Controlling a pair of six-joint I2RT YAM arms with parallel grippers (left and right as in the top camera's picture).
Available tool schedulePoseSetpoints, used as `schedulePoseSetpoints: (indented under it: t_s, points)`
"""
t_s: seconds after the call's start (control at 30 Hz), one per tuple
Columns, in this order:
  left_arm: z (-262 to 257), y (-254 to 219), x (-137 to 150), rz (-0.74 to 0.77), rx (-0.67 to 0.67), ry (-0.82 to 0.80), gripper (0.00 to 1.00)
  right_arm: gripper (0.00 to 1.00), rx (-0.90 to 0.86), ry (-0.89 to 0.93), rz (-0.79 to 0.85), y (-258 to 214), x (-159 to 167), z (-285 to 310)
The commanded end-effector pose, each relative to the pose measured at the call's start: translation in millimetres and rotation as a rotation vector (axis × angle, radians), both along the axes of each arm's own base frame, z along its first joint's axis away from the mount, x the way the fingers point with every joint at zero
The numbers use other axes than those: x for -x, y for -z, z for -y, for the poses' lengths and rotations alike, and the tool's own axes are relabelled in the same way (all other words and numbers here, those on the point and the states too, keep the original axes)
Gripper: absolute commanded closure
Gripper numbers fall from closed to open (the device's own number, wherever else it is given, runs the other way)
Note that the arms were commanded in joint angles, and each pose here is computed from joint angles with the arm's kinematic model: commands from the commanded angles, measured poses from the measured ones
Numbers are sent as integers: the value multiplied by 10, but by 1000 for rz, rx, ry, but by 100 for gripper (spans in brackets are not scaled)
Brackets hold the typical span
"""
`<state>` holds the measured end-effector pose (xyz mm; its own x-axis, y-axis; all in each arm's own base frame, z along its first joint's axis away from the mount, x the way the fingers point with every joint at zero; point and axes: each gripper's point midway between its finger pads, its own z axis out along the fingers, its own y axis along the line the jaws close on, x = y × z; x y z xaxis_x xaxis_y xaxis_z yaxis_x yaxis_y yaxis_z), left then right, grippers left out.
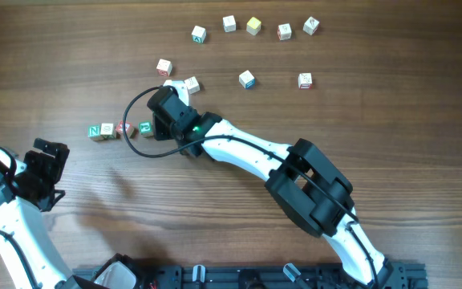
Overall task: Form a horizontal line
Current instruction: 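Carry the white brush-picture block left toward the row end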
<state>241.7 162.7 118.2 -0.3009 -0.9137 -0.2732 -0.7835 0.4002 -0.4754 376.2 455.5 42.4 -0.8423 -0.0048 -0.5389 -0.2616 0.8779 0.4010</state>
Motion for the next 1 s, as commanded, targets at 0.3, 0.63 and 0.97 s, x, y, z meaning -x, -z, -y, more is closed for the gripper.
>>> schedulePoseSetpoints:
  t_s: [0.3,0.63,0.97]
  points:
    - [-19,-22,-11,1,-10,3,0,86,-112,181,-175,187,71,-1]
    - [-19,-22,-11,1,-10,3,0,86,-104,189,-183,349,64,-7]
    - [-19,-22,-11,1,-10,3,0,86,-163,128,-196,358,138,-202]
